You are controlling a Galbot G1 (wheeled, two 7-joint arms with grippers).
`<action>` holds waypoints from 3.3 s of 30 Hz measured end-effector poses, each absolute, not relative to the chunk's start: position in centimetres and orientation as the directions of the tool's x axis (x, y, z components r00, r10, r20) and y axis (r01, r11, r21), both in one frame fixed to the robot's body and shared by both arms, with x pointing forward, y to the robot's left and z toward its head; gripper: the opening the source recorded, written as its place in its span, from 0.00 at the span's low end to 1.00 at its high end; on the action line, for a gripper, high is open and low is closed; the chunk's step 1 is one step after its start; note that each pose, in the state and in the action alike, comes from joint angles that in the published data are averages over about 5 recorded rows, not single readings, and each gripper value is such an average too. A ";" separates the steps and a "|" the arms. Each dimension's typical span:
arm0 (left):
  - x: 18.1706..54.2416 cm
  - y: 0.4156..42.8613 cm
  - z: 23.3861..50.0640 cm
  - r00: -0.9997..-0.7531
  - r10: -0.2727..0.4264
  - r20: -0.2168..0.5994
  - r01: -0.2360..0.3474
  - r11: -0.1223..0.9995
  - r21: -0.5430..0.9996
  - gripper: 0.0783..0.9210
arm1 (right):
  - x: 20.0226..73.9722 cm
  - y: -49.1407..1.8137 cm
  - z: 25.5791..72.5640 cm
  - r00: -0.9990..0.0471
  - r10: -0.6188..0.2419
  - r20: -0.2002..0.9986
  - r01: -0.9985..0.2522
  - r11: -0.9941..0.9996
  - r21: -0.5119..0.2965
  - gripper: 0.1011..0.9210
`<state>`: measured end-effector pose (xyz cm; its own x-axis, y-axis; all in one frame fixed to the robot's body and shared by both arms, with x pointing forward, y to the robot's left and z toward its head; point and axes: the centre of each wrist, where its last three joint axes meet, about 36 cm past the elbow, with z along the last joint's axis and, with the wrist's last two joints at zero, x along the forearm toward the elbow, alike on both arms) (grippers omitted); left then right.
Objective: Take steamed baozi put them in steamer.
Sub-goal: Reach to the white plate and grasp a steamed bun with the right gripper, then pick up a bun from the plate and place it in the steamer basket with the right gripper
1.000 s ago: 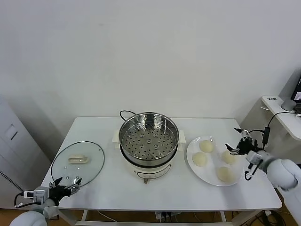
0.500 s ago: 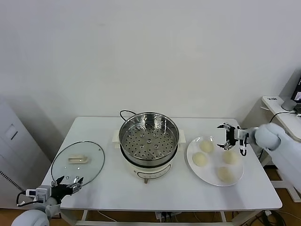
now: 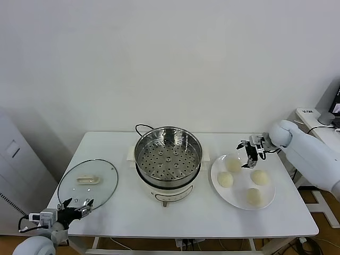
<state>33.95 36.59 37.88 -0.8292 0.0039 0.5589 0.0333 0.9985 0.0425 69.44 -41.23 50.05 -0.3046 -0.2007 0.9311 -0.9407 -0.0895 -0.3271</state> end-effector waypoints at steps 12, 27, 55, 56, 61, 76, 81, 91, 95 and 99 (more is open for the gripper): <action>33.9 36.4 37.9 -0.831 0.008 0.556 0.033 0.999 0.036 0.88 | 70.8 -39.7 48.1 -0.270 -0.148 0.951 -0.950 -0.120 -0.288 0.88; 33.6 36.4 37.7 -0.829 0.004 0.559 0.036 0.998 0.046 0.88 | 71.1 -39.0 45.9 -0.250 -0.145 0.957 -0.960 -0.093 -0.265 0.58; 33.3 35.5 37.9 -0.834 0.011 0.551 0.036 0.999 0.035 0.88 | 72.8 -36.1 58.8 -0.308 -0.243 0.920 -0.896 -0.250 -0.366 0.50; 33.3 35.5 37.9 -0.834 0.011 0.551 0.037 0.999 0.035 0.88 | 73.0 -35.8 60.0 -0.312 -0.253 0.916 -0.886 -0.269 -0.377 0.50; 33.4 35.4 37.9 -0.835 0.015 0.551 0.041 0.999 0.036 0.88 | 73.8 -33.2 65.1 -0.315 -0.312 0.896 -0.823 -0.381 -0.422 0.50; 33.6 35.1 38.0 -0.834 0.026 0.551 0.055 0.998 0.036 0.88 | 75.1 -21.4 71.0 -0.205 -0.428 0.880 -0.417 -0.775 -0.474 0.50; 33.7 35.2 38.0 -0.833 0.026 0.553 0.057 0.998 0.039 0.88 | 74.8 -18.0 70.8 -0.196 -0.416 0.888 -0.289 -0.841 -0.458 0.50; 33.7 35.0 37.9 -0.832 0.030 0.554 0.060 0.997 0.037 0.88 | 73.7 -13.2 67.6 -0.212 -0.371 0.904 -0.113 -0.910 -0.400 0.50; 33.7 35.0 37.8 -0.831 0.027 0.555 0.057 0.998 0.037 0.88 | 73.3 -12.0 65.8 -0.226 -0.347 0.910 -0.080 -0.925 -0.372 0.50; 33.7 35.1 37.8 -0.832 0.026 0.555 0.056 0.998 0.038 0.88 | 73.0 -11.0 64.0 -0.239 -0.326 0.915 -0.063 -0.935 -0.350 0.50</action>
